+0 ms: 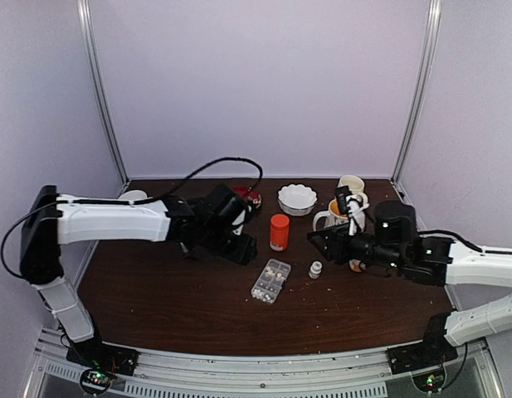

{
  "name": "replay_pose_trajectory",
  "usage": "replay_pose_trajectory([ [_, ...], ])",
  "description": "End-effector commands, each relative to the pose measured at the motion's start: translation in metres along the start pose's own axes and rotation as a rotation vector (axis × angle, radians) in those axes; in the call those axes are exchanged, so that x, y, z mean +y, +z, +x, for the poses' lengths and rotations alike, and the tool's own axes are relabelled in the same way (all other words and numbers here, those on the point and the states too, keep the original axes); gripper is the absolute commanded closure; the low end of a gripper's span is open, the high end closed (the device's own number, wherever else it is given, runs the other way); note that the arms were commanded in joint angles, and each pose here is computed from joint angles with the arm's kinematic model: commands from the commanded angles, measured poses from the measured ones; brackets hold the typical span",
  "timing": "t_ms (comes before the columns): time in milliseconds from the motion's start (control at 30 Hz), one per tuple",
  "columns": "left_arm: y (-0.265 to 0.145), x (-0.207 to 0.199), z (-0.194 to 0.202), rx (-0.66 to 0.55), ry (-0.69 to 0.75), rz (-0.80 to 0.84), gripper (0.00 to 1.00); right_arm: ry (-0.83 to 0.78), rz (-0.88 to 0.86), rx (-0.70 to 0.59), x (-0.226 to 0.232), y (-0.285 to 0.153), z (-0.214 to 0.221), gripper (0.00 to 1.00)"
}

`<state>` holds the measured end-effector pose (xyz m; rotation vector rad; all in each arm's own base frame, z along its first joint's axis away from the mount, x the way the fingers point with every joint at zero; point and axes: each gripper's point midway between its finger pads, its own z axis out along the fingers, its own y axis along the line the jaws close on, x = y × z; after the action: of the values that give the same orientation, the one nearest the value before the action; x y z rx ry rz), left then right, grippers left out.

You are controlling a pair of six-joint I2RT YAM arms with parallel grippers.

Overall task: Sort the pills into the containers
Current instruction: Reset both arms

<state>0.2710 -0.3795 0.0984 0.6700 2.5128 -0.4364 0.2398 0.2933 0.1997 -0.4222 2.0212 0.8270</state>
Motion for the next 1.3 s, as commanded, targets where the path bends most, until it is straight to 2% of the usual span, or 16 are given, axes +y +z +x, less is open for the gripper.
replay_pose_trajectory([
  [0,-0.111,0.066,-0.068,-0.354,-0.101,-0.126,0.35,-0.167,0.228,-0.267,-0.042,-0.064,-0.057,0.31],
  [67,-0.141,0.097,-0.073,-0.414,-0.129,-0.174,0.22,-0.209,0.331,-0.358,-0.06,-0.094,-0.08,0.13],
  [133,-0.168,0.13,-0.074,-0.458,-0.141,-0.272,0.06,-0.238,0.426,-0.414,-0.078,-0.117,-0.097,0.05],
  [167,-0.18,0.142,-0.074,-0.479,-0.145,-0.308,0.03,-0.249,0.467,-0.44,-0.084,-0.127,-0.106,0.01],
  [333,-0.228,0.184,-0.072,-0.598,-0.168,-0.416,0.02,-0.309,0.661,-0.5,-0.112,-0.161,-0.127,0.0],
  [433,-0.244,0.206,-0.066,-0.645,-0.17,-0.463,0.02,-0.287,0.748,-0.542,-0.131,-0.178,-0.134,0.0],
  [567,-0.252,0.242,-0.055,-0.683,-0.192,-0.545,0.03,-0.197,0.829,-0.603,-0.17,-0.194,-0.136,0.0],
  [700,-0.245,0.283,-0.028,-0.735,-0.245,-0.67,0.02,-0.107,0.882,-0.694,-0.219,-0.205,-0.12,0.0],
  [833,-0.246,0.304,-0.005,-0.914,-0.227,-0.778,0.02,-0.167,0.937,-0.783,-0.239,-0.21,-0.102,0.0],
  [900,-0.246,0.312,0.004,-0.972,-0.222,-0.829,0.02,-0.207,0.962,-0.785,-0.246,-0.206,-0.092,0.01],
  [1033,-0.23,0.339,0.013,-0.849,-0.24,-0.957,0.02,-0.24,0.962,-0.743,-0.263,-0.185,-0.075,0.01],
  [1100,-0.224,0.343,0.008,-0.8,-0.193,-0.974,0.03,-0.214,0.927,-0.701,-0.27,-0.171,-0.067,0.01],
  [1167,-0.225,0.346,0.006,-0.796,-0.155,-1.004,0.02,-0.225,0.89,-0.656,-0.273,-0.156,-0.062,0.01],
  [1267,-0.226,0.357,0.01,-0.807,-0.168,-1.009,0.02,-0.233,0.88,-0.673,-0.278,-0.149,-0.059,0.02],
])
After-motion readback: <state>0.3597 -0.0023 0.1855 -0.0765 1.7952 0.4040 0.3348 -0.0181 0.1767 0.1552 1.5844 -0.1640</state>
